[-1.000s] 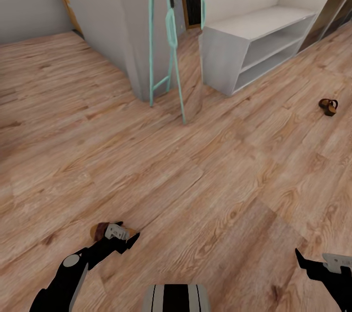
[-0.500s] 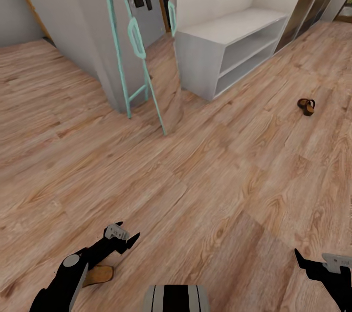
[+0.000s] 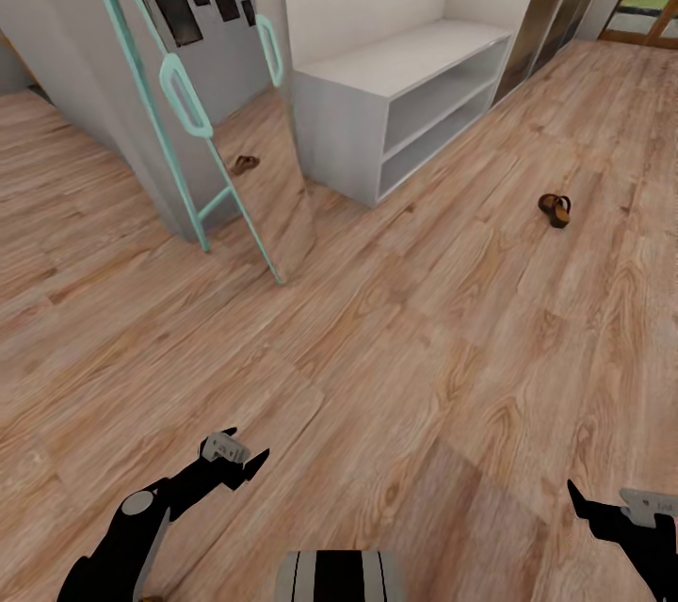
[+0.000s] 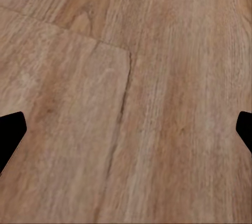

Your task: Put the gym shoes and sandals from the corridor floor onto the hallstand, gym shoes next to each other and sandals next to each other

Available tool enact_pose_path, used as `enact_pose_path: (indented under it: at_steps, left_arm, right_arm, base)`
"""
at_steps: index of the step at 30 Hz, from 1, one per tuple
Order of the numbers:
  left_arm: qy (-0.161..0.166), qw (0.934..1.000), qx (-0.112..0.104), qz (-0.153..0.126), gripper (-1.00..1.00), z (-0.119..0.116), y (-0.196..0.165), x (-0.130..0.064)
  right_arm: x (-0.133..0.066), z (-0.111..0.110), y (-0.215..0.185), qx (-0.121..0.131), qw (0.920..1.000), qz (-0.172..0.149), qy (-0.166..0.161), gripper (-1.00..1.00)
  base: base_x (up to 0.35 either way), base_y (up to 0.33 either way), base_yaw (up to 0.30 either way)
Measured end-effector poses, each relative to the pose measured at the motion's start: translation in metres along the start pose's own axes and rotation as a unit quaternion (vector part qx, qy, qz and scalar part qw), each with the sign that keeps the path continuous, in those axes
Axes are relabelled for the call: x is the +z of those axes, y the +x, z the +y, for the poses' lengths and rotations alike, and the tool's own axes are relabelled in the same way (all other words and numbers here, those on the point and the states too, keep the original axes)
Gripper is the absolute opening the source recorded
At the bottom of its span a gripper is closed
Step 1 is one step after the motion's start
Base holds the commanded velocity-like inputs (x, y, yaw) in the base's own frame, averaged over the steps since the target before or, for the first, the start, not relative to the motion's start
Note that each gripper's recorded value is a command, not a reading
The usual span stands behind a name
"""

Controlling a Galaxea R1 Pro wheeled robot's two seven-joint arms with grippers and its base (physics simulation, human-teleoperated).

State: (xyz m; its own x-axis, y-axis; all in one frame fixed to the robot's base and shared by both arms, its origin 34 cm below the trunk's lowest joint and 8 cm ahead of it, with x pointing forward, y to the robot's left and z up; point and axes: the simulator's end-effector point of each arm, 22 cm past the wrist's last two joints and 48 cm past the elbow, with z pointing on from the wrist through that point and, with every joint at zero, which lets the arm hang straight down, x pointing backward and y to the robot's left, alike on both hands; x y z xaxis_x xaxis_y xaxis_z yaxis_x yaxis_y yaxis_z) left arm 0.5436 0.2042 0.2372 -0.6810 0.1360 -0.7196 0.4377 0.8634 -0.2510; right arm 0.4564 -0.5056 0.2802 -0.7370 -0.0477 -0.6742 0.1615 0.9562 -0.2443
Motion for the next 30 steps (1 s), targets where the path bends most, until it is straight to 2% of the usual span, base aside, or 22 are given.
enact_pose_path:
  at_steps: [30]
  left_arm:
    - [0.000,1.0000,0.000,0.000,1.00,0.0001,0.0000,0.0000]
  right_arm:
    - [0.0000,0.0001,-0.0001,0.000,1.0000,0.000,0.000,1.00]
  base:
    - [0.250,-0.242,-0.003]
